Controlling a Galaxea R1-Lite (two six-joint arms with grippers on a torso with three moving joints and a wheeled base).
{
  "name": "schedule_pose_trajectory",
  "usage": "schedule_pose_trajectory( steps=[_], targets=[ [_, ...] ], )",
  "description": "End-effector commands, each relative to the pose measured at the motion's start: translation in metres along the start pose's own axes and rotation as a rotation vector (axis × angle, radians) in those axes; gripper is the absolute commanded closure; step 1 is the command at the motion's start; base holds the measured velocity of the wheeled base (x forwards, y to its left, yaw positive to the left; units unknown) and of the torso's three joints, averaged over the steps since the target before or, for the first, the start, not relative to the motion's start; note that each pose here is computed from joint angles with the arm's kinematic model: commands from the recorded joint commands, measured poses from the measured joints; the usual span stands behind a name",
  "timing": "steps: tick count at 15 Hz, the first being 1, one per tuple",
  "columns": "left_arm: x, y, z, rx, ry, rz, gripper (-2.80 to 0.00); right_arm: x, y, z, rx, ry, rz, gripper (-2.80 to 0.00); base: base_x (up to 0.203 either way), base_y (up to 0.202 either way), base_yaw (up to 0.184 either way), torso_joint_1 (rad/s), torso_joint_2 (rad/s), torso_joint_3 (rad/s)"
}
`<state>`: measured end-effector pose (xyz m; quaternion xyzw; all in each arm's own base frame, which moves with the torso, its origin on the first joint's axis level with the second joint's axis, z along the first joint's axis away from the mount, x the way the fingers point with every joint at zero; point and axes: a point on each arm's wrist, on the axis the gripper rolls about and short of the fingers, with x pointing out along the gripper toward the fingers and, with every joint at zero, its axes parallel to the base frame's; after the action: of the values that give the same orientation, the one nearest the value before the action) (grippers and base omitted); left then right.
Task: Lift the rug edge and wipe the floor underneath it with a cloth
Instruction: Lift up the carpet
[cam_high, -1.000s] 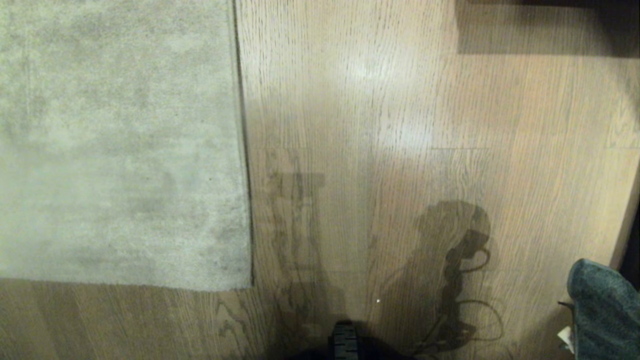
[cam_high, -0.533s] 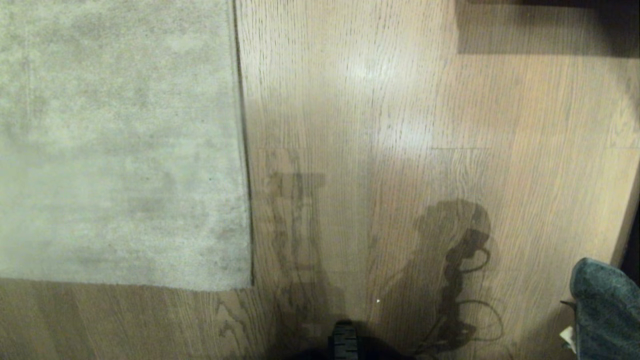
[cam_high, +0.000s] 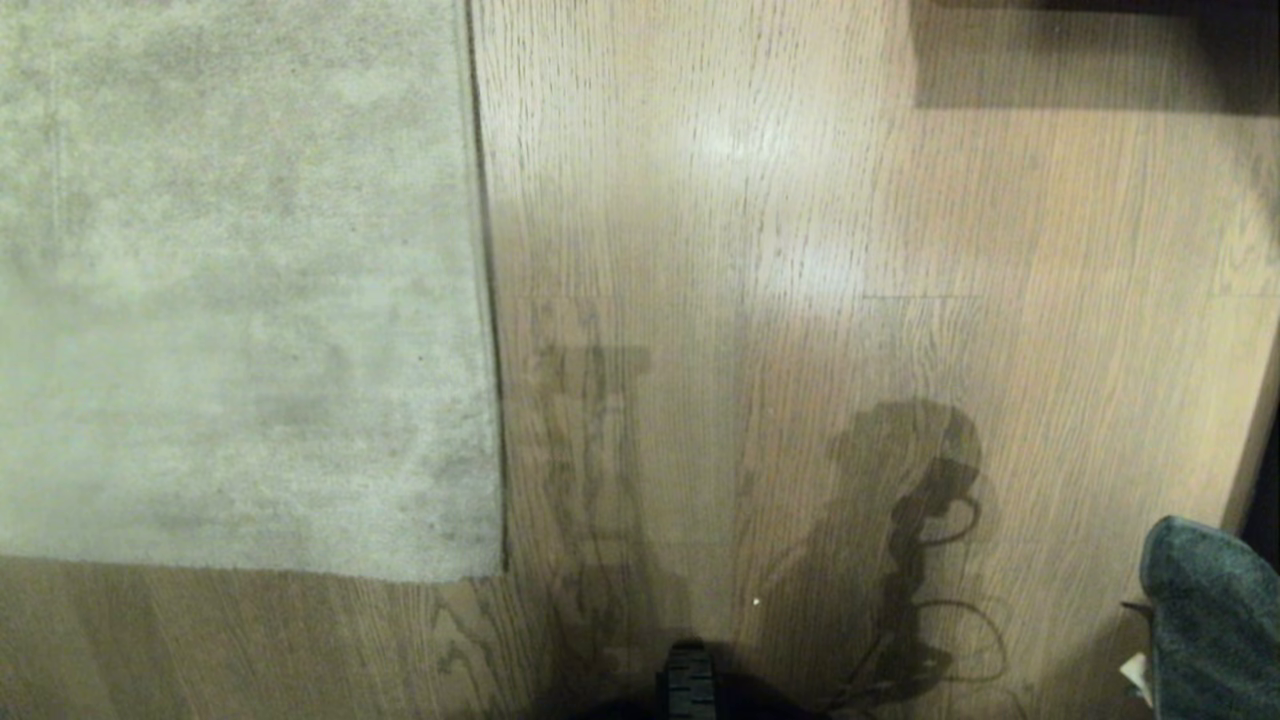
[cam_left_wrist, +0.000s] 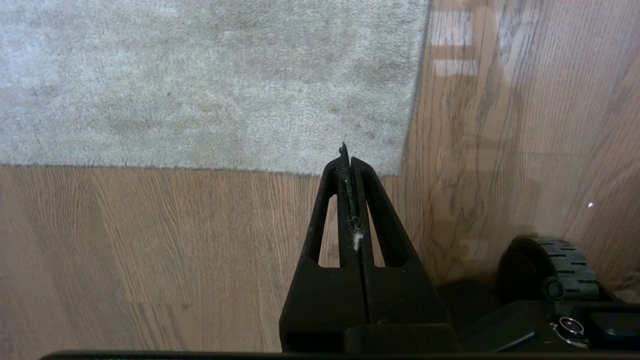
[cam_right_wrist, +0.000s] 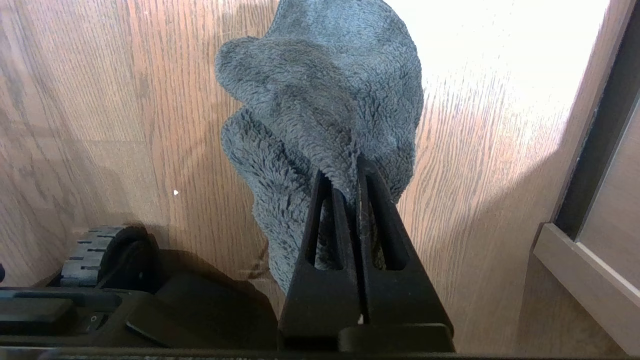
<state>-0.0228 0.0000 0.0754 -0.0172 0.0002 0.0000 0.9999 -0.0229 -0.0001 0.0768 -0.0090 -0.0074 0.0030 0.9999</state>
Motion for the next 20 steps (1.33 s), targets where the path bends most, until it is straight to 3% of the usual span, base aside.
schedule_pose_trajectory(
  steps=[1,20],
  targets=[
    [0.0,0.0,0.0,-0.001,0.0,0.0,0.0,0.0002,0.0,0.0001,0.0,0.002,0.003,0.0,0.0,0.0,0.0,0.0,0.0,0.0],
    [0.0,0.0,0.0,-0.001,0.0,0.0,0.0,0.0001,0.0,0.0001,0.0,0.001,0.002,0.0,0.0,0.0,0.0,0.0,0.0,0.0]
  ],
)
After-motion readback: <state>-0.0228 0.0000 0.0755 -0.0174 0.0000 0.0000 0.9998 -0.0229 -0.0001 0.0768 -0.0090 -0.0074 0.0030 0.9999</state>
